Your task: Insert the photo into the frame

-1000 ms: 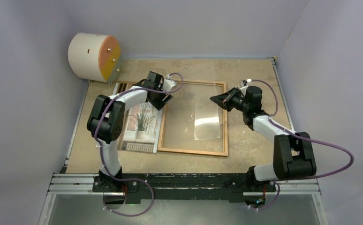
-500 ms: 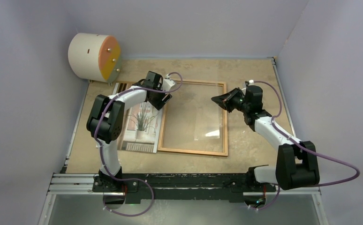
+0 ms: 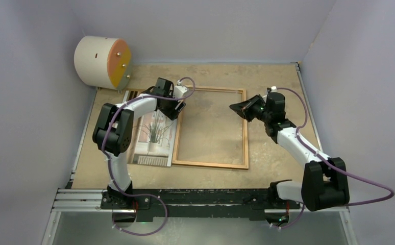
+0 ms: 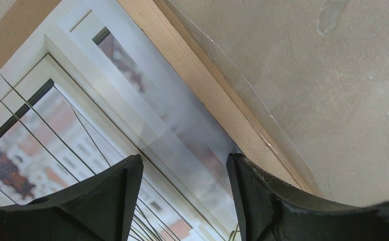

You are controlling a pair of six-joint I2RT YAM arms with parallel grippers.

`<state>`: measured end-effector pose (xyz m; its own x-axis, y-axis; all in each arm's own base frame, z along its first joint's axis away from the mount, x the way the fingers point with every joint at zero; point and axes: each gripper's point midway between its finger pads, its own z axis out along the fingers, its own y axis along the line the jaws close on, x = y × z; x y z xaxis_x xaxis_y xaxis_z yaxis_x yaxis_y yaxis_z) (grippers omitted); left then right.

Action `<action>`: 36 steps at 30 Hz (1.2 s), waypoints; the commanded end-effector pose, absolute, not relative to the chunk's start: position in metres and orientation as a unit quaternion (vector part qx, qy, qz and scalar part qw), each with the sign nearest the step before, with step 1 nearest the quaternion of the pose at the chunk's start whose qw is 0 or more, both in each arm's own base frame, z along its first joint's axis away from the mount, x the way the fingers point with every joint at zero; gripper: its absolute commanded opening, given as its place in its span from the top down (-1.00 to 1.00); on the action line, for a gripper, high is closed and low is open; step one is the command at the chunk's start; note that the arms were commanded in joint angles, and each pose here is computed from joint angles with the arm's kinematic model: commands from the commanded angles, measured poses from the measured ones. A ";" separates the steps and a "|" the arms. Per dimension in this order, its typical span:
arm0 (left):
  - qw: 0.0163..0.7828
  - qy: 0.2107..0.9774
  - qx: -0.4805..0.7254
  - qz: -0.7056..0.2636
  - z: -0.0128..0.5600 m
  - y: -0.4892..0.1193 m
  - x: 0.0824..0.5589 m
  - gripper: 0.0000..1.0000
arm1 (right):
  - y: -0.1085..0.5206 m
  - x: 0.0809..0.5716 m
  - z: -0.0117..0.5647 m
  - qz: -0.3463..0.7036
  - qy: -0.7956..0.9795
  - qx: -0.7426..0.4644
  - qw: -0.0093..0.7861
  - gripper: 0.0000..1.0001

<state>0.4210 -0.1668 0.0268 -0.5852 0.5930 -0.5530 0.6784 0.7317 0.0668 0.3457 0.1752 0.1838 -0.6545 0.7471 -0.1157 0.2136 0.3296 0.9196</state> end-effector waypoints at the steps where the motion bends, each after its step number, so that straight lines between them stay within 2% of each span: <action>1: 0.239 0.896 0.359 -0.107 0.012 -0.170 0.392 -0.33 | 0.186 0.355 0.219 0.502 0.755 0.303 0.294 1.00; 21: 0.245 0.894 0.365 -0.087 0.012 -0.163 0.394 -0.33 | 0.202 0.348 0.215 0.498 0.774 0.257 0.295 1.00; 27: 0.247 0.894 0.366 -0.083 0.014 -0.162 0.395 -0.33 | 0.200 0.348 0.195 0.484 0.802 0.207 0.283 1.00; 36: 0.245 0.894 0.367 -0.078 0.012 -0.160 0.396 -0.33 | 0.176 0.344 0.173 0.448 0.817 0.224 0.287 1.00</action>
<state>0.4195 -0.1665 0.0267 -0.5738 0.5918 -0.5661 0.6810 0.7288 0.0716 0.3548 0.1828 0.1855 -0.7146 0.6531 -0.2507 0.1024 0.4522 0.8860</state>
